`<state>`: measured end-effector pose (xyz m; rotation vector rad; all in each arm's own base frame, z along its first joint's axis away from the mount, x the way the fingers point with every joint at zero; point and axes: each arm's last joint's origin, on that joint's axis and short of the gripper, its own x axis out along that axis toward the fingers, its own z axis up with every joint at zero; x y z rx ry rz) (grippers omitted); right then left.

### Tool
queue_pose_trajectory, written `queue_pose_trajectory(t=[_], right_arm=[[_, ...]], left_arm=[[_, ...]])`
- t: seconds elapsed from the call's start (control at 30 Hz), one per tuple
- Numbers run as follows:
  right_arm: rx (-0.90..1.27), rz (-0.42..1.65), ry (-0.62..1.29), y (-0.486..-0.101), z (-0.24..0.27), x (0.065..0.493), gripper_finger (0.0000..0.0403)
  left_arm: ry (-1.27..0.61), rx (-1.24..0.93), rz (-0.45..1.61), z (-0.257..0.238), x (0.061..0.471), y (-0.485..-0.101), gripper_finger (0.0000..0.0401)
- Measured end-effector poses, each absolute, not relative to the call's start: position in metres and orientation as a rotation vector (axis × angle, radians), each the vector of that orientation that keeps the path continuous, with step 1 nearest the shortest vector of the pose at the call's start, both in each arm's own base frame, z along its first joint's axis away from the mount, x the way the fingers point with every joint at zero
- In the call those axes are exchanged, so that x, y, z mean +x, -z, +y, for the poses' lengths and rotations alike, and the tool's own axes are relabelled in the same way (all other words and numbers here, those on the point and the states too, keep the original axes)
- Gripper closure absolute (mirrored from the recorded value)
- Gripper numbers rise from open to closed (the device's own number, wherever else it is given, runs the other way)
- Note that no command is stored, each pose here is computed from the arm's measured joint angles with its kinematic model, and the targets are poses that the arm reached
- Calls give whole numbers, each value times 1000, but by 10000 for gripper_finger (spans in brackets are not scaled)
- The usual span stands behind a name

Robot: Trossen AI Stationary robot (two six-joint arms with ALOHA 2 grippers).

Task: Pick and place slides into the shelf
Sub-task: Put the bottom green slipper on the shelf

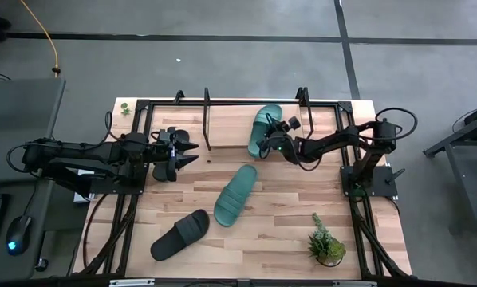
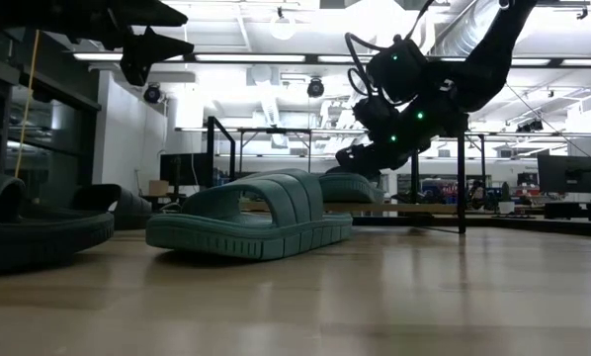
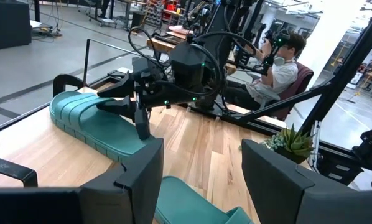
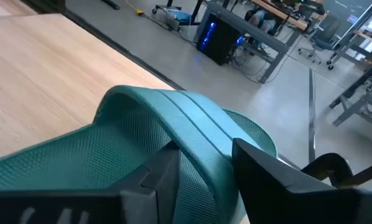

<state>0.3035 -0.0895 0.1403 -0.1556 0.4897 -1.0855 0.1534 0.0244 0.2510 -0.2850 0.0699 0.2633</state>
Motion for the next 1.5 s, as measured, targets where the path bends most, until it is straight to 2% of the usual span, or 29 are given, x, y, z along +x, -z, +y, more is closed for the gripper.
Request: queue_pose_trajectory(t=[0.17,0.43,0.83,1.23,1.5], right_arm=[[-190,513,1073,-140,-89,304,303],[-223,548,997,-139,-89,305,394],[-266,600,936,-142,-93,308,401],[-307,729,896,-165,-104,328,402],[-338,781,871,-164,-110,325,402]], left_arm=[[-263,-285,69,24,153,-251,203],[-263,-285,70,24,153,-251,203],[-263,-285,69,24,153,-251,203],[-263,-285,70,24,153,-251,203],[-264,-285,80,24,153,-250,203]])
